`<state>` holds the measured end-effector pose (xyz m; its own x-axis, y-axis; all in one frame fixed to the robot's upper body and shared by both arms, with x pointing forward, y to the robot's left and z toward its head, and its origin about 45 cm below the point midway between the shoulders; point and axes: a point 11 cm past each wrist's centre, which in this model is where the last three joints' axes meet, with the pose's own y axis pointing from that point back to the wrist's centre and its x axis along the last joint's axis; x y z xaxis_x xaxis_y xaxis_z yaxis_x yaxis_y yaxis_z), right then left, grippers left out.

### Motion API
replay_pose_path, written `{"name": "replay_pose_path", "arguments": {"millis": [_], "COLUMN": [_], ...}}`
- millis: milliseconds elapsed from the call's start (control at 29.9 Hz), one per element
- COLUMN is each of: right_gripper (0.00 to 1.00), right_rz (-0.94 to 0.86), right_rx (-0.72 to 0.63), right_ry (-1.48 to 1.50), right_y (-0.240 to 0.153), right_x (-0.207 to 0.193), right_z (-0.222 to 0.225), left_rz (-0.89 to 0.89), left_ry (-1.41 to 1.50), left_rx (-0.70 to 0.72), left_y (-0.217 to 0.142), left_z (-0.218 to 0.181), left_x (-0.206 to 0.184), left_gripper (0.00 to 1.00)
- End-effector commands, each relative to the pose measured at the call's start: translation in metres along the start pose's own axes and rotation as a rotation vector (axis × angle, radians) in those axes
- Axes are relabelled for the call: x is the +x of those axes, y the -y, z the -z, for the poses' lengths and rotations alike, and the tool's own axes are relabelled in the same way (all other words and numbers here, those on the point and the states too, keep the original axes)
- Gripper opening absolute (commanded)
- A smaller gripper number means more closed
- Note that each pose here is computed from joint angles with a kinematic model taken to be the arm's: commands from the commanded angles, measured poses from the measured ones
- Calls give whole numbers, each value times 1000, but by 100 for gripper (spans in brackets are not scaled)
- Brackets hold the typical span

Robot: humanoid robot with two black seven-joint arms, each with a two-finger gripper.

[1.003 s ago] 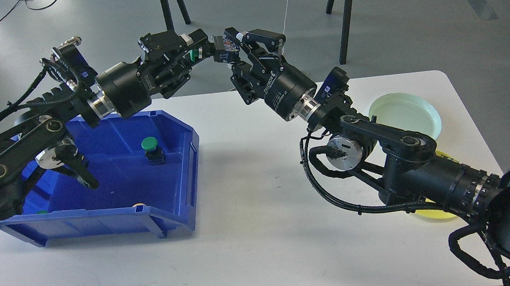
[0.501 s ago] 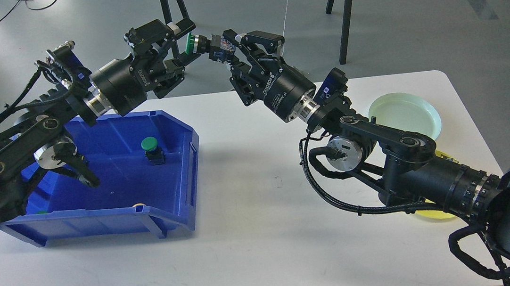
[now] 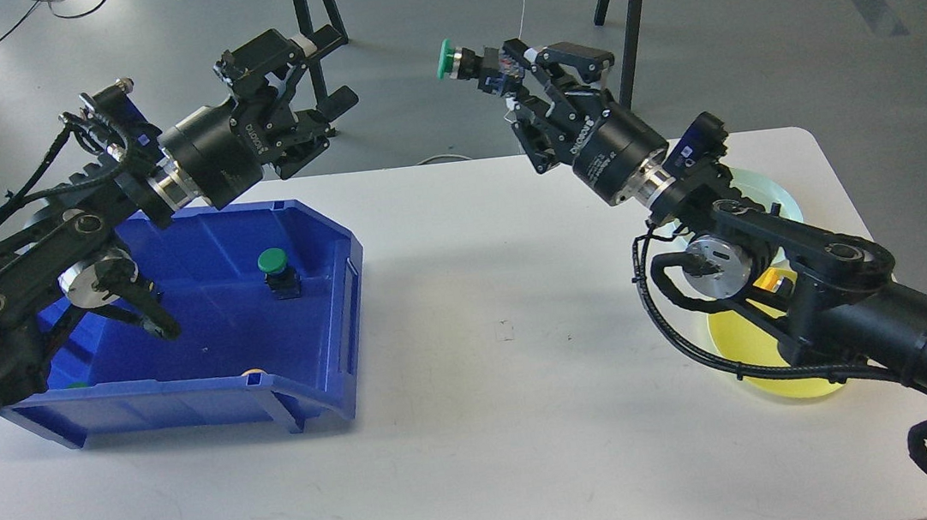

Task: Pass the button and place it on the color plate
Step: 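Lower the green button onto the pale green plate and release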

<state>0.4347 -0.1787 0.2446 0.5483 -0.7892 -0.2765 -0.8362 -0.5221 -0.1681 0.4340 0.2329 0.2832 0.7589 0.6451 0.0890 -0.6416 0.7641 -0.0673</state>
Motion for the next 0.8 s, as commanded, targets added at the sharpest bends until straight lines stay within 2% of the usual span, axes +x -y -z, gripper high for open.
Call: {"name": "replay_pose_path", "arguments": {"millis": [0, 167, 468, 568, 769], "right_gripper": [6, 6, 6, 6, 6], "right_rz": [-140, -336, -563, -596, -636], "right_rx": [-11, -104, -354, -422, -511], "right_ry": [-74, -325, -866, -914, -1019], "right_y": [-42, -100, -180, -186, -179], "right_x": [55, 116, 181, 189, 204], "right_z": [14, 21, -11, -34, -52], "left_rz": [-5, -6, -7, -7, -9], "left_ry": [-5, -8, -9, -9, -14], "left_rx": [-2, -2, -3, -3, 1], "left_y": [0, -1, -1, -1, -2], "left_z": [0, 0, 0, 0, 3], "left_x": [1, 1, 1, 1, 1], "left_gripper": [85, 86, 87, 87, 87]}}
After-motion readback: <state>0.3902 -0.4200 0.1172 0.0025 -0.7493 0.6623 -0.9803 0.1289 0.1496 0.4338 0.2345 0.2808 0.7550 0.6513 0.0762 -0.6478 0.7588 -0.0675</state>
